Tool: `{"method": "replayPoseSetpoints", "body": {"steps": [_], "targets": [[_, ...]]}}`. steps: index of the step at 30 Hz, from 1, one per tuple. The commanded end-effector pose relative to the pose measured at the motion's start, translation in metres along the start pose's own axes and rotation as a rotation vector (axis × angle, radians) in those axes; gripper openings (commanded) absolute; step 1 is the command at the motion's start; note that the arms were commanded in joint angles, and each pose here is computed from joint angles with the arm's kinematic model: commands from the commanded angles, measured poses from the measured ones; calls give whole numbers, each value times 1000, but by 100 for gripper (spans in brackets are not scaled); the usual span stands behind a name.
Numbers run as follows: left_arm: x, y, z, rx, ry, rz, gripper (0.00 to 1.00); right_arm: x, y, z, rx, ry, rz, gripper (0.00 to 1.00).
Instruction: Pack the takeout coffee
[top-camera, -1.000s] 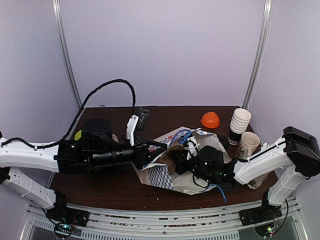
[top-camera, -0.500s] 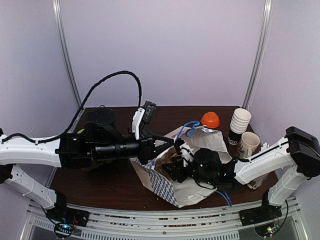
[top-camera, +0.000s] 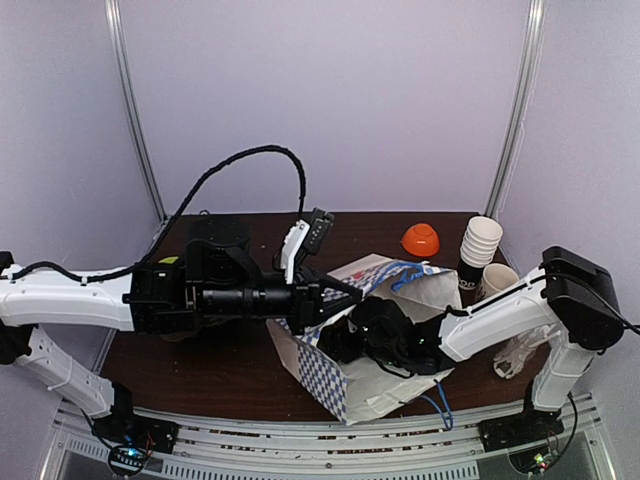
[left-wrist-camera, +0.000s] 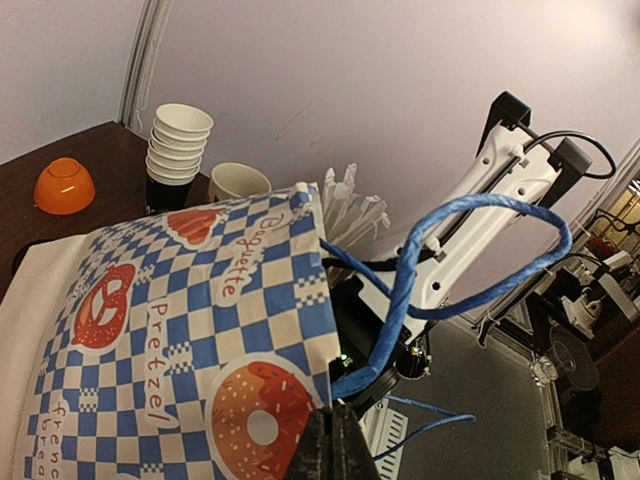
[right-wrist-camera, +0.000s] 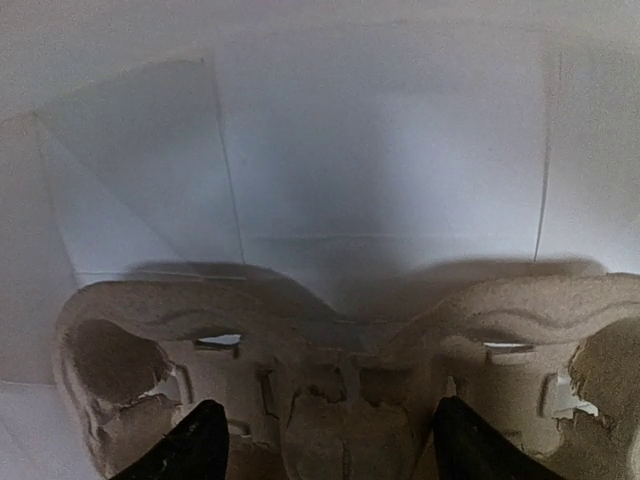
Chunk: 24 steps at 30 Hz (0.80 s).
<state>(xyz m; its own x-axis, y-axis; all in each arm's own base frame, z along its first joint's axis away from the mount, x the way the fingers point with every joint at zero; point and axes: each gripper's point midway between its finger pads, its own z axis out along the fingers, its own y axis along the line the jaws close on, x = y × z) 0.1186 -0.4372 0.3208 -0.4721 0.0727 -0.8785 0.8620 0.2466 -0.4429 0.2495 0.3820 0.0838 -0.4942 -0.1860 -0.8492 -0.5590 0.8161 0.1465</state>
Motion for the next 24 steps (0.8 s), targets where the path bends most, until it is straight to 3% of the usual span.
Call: {"method": "replayPoseSetpoints", "body": {"steps": [1,6,17,24], "targets": [[-22,-22,-2,77,-50,31,0,8,-13,8,80,49,1,72],[-23,-21,-2,73,-53,31,0,20,-17,14,109,82,2,64],[-20,-20,-6,70,-55,16,0,6,-14,8,75,15,15,16],[-19,-6,-8,0,-66,6,0,-8,-12,-6,32,-54,26,9]]}}
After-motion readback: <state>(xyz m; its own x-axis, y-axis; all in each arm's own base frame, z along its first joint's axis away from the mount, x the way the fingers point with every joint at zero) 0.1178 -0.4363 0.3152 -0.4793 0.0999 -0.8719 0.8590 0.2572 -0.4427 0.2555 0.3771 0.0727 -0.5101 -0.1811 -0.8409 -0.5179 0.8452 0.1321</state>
